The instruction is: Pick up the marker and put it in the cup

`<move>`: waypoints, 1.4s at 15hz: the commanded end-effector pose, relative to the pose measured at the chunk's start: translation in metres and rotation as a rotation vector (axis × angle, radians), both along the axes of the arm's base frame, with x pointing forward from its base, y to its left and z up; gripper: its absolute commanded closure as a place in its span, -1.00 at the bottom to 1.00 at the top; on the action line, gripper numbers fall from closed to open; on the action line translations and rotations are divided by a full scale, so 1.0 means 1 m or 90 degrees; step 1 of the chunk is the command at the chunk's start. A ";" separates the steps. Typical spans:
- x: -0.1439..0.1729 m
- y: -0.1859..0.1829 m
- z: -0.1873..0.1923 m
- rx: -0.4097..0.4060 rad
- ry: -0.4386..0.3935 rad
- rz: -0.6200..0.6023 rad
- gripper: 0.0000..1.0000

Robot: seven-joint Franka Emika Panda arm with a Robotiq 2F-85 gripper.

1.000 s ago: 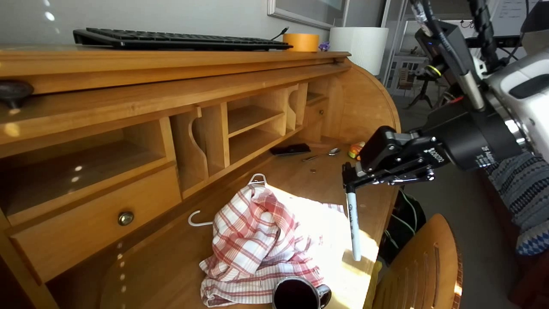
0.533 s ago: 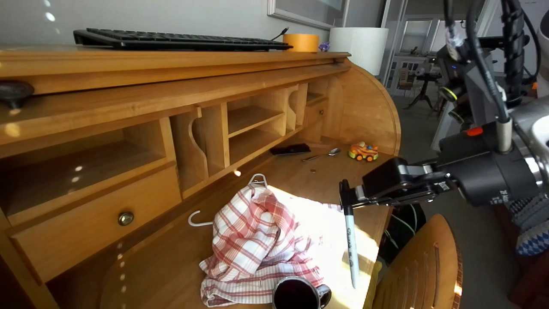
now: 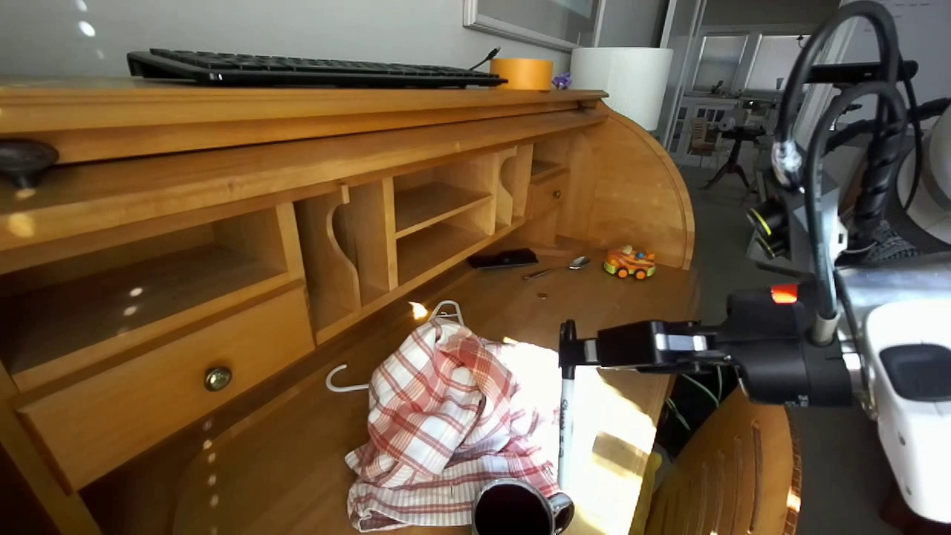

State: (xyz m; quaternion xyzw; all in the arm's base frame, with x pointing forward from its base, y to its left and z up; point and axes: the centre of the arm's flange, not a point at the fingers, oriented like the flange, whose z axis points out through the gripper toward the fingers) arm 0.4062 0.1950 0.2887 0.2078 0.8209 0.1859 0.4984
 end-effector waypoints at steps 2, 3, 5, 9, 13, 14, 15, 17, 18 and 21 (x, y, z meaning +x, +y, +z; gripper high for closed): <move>0.019 0.015 -0.049 -0.023 -0.063 0.019 0.93; 0.019 0.024 -0.053 -0.029 -0.078 0.029 0.93; 0.019 0.038 -0.064 -0.043 -0.097 0.040 0.93; 0.031 0.041 -0.078 -0.075 -0.132 0.029 0.93; 0.051 0.023 -0.074 -0.062 -0.157 -0.033 0.93; 0.054 0.017 -0.071 -0.064 -0.149 -0.043 0.93; 0.056 0.011 -0.069 -0.070 -0.139 -0.048 0.93; 0.059 0.004 -0.066 -0.071 -0.125 -0.055 0.93; 0.060 0.003 -0.065 -0.068 -0.124 -0.056 0.93; 0.062 0.007 -0.060 -0.027 -0.114 -0.067 0.93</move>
